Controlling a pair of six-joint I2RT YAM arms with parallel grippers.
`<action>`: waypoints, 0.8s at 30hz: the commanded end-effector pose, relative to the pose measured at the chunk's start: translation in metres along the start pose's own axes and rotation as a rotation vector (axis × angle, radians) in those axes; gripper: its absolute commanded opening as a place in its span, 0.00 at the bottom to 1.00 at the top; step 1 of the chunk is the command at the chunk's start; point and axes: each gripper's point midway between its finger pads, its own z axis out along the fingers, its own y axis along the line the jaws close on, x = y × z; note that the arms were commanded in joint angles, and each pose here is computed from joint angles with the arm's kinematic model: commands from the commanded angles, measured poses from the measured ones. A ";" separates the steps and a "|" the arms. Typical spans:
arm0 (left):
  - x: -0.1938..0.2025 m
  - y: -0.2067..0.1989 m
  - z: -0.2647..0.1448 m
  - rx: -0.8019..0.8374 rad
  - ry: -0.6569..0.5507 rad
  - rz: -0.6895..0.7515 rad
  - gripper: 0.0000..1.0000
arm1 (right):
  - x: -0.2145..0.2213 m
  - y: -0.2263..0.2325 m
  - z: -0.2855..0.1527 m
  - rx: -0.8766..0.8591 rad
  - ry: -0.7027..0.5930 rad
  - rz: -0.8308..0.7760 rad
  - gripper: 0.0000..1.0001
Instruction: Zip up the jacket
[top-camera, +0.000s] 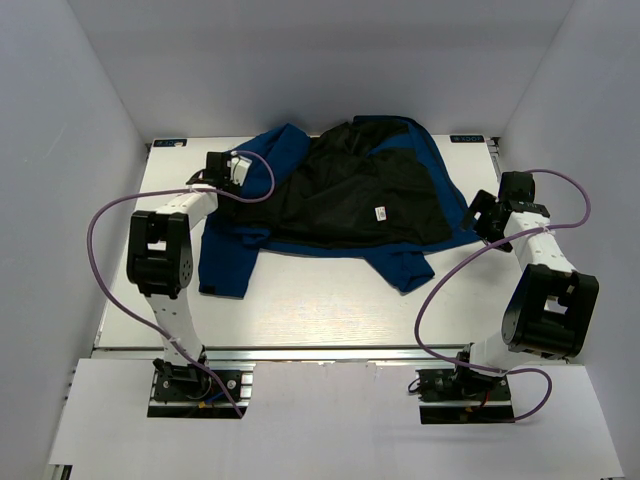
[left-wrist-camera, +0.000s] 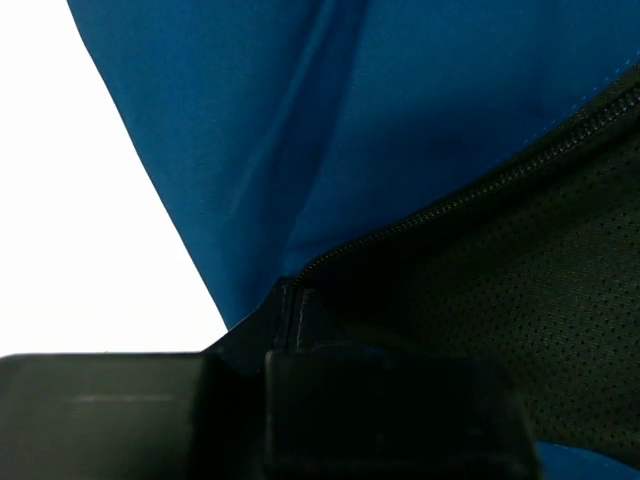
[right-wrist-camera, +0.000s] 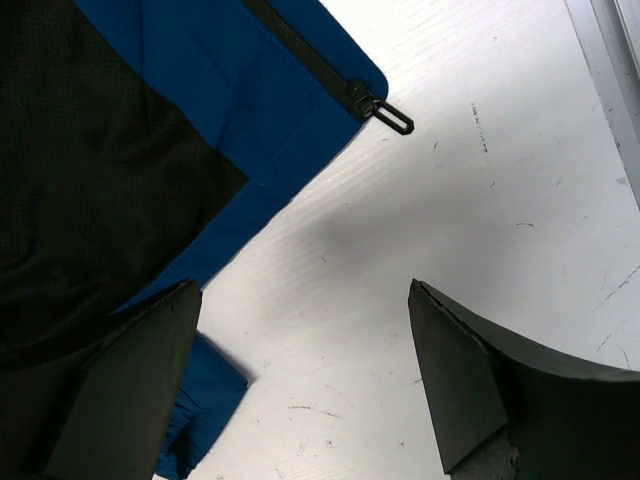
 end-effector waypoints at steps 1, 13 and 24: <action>-0.030 0.009 -0.021 0.011 -0.087 -0.029 0.00 | -0.015 0.000 -0.012 0.001 -0.057 -0.001 0.89; -0.062 -0.039 -0.159 0.149 -0.284 -0.360 0.00 | -0.020 0.007 -0.030 -0.048 -0.119 0.013 0.89; 0.019 -0.229 -0.243 0.453 -0.040 -0.270 0.00 | -0.013 0.009 -0.036 -0.070 -0.110 0.030 0.89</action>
